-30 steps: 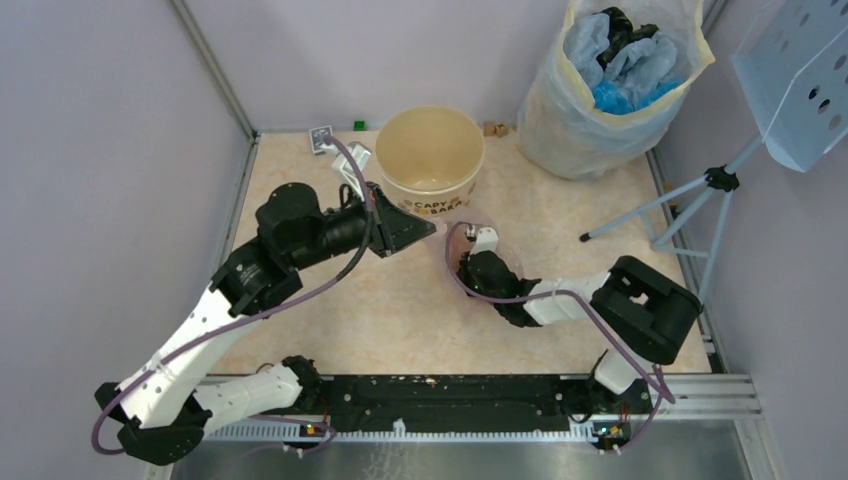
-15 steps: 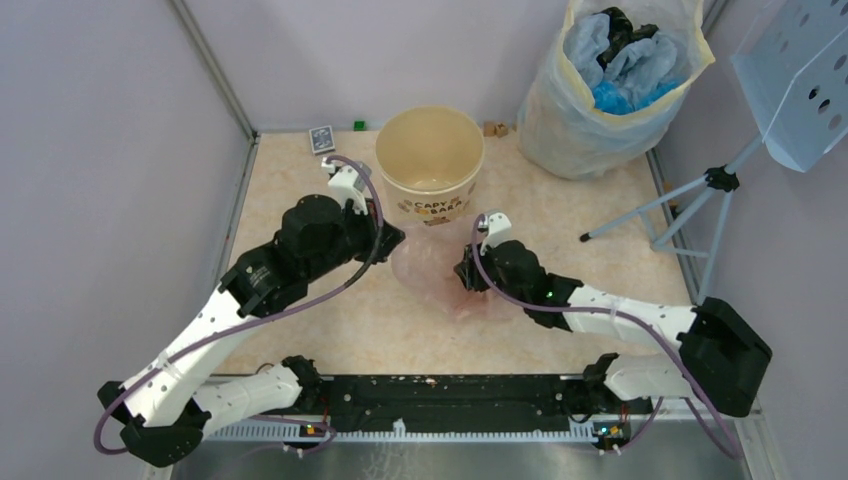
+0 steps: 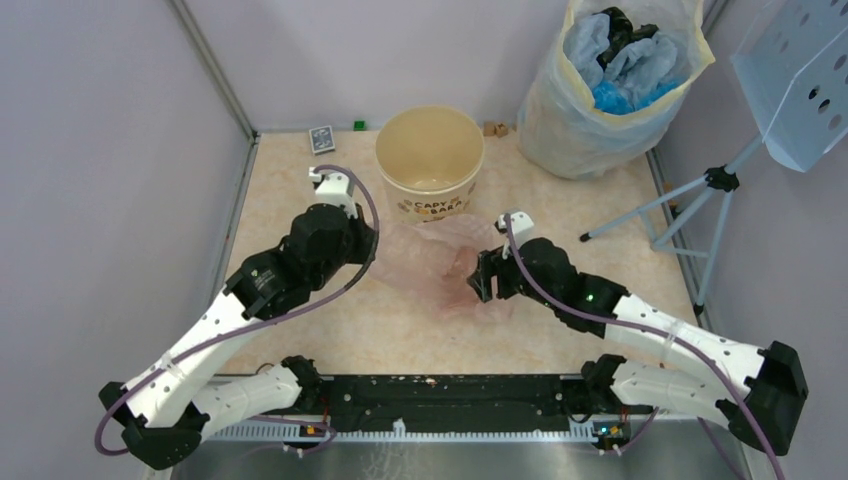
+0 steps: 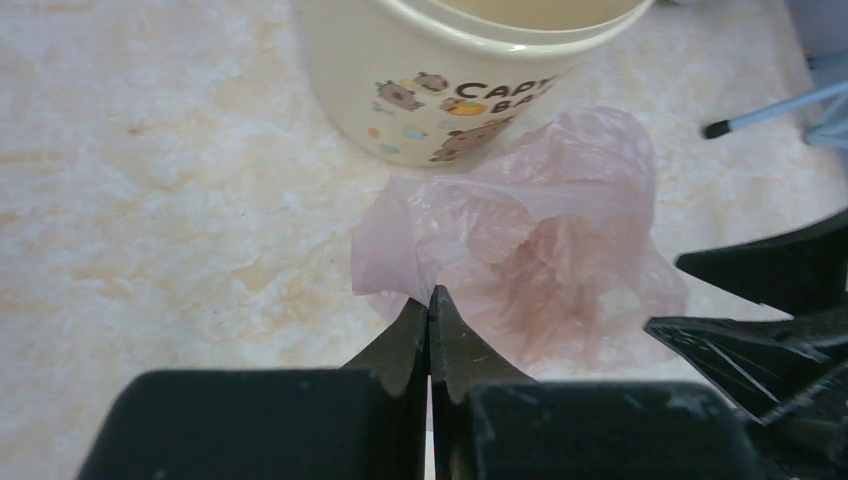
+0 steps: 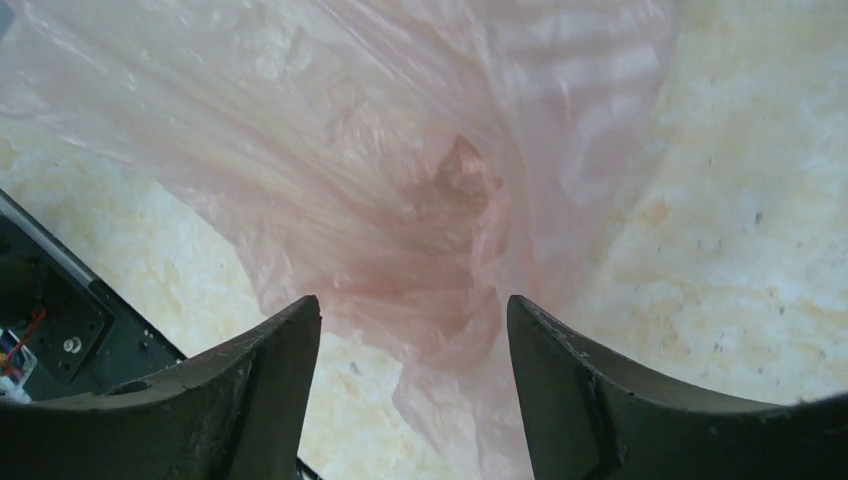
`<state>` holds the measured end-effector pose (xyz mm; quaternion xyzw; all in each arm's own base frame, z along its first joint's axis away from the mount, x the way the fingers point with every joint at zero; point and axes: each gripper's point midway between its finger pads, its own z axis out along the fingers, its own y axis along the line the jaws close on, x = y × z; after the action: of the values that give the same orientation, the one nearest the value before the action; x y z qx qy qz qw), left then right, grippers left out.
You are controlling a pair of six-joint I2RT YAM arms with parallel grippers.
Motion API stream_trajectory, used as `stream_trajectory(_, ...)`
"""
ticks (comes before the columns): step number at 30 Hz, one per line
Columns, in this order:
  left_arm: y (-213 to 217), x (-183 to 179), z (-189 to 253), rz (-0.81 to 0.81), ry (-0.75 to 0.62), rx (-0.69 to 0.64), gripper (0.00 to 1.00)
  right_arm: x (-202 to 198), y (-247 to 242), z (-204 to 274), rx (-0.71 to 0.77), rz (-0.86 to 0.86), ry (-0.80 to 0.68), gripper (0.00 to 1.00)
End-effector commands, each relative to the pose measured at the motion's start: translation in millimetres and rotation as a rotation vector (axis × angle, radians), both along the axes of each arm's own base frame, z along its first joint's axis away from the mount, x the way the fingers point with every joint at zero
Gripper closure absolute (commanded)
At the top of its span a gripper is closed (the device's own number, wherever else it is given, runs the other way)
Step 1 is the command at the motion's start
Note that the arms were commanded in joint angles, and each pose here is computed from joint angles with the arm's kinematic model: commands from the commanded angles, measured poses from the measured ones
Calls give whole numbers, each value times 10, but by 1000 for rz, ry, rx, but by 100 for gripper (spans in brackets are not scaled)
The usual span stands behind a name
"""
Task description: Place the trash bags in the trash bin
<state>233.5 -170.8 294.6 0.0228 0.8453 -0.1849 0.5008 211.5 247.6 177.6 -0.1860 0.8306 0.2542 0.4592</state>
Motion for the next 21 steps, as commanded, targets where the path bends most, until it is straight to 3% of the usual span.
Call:
stream_trajectory(1, 233, 96, -151, 117, -9, 73, 100, -212, -217, -335, -58, -43, 148, 30)
stream_trajectory(8, 368, 225, -538, 189, 46, 128, 100, -213, -313, -491, 7, -101, 122, 19)
stream_trajectory(12, 376, 288, -727, 179, 72, 110, 100, -245, -83, -495, 49, 10, 123, 19)
stream_trajectory(16, 423, 297, -858, 186, 102, 119, 100, -393, 194, -455, 95, 177, 154, 28)
stream_trajectory(21, 466, 298, -874, 192, 98, 117, 100, -487, 291, -212, 159, 256, 134, 34)
